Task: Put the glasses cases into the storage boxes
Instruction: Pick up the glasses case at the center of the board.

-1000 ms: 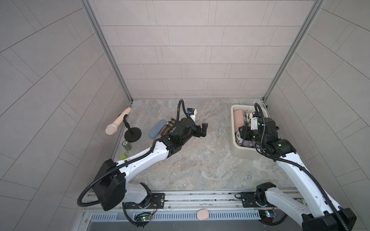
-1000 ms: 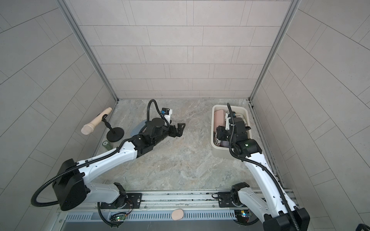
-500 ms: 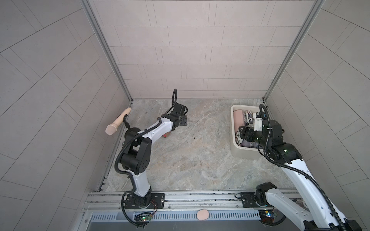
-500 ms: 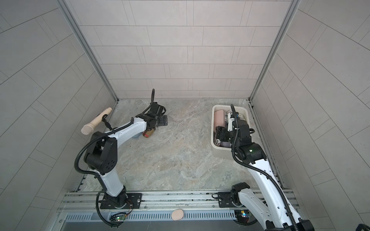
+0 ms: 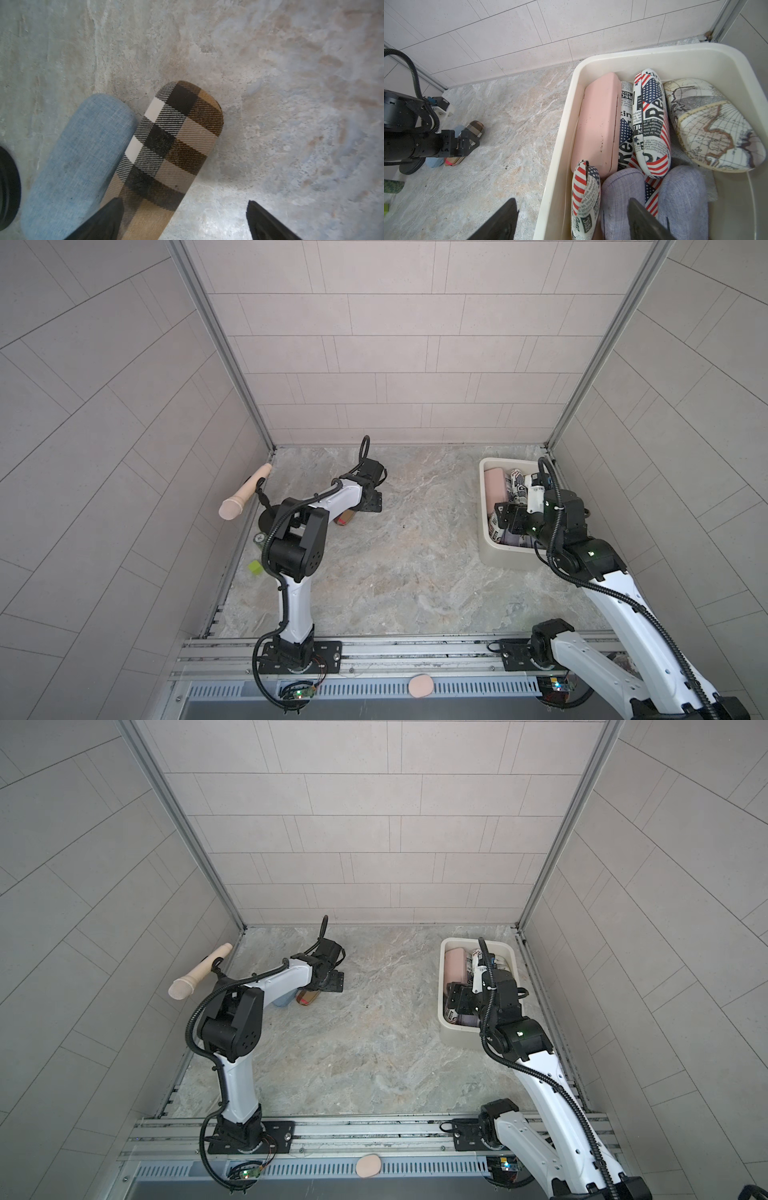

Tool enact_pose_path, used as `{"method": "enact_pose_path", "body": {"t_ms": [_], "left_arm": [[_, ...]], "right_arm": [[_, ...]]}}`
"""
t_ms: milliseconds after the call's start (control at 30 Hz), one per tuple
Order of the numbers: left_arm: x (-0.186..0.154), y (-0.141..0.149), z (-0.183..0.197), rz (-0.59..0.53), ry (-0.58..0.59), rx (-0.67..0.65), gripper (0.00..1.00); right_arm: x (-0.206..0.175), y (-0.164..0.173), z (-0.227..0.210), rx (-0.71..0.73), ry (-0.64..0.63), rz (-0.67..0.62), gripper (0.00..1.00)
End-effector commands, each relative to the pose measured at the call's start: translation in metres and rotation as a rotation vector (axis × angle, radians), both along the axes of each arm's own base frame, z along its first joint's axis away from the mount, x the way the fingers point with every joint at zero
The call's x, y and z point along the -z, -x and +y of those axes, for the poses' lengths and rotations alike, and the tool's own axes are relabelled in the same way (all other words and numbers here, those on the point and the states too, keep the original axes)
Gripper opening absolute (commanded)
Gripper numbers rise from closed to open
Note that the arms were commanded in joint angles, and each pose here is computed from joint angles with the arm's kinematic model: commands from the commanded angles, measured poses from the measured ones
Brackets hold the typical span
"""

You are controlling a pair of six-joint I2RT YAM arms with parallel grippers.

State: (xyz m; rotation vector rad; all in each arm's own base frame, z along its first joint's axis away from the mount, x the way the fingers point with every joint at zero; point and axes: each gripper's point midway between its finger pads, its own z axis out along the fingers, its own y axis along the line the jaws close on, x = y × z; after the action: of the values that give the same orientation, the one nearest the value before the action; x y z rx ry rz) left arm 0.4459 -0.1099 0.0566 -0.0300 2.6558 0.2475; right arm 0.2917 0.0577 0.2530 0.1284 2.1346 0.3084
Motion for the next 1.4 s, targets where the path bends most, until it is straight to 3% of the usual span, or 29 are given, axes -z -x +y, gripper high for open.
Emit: {"method": "enact_pose_path", "body": {"t_ms": [0, 533, 767, 1100, 1233, 1367], "left_arm": [[-0.015, -0.008, 0.013, -0.017, -0.036, -0.008, 1.0], [0.027, -0.006, 0.015, 0.143, -0.024, 0.007, 0.96], [0.027, -0.002, -0.008, 0.144, -0.067, 0.073, 0.87], [0.035, 0.007, -0.043, 0.169, 0.007, 0.137, 0.58], [0.028, 0.011, -0.058, 0.148, -0.023, 0.194, 0.55], [0.006, 0.012, -0.078, 0.1, 0.055, 0.231, 0.52]], "right_arm": [[-0.001, 0.0, 0.0, 0.001, 0.002, -0.017, 0.84], [-0.008, 0.001, -0.002, 0.009, 0.0, -0.041, 0.83], [-0.009, 0.003, -0.004, 0.013, 0.008, -0.044, 0.76], [-0.017, 0.007, -0.009, 0.032, 0.026, -0.07, 0.68], [-0.022, 0.01, -0.01, 0.028, 0.027, -0.082, 0.65], [-0.023, 0.01, -0.009, 0.025, 0.026, -0.086, 0.65]]}}
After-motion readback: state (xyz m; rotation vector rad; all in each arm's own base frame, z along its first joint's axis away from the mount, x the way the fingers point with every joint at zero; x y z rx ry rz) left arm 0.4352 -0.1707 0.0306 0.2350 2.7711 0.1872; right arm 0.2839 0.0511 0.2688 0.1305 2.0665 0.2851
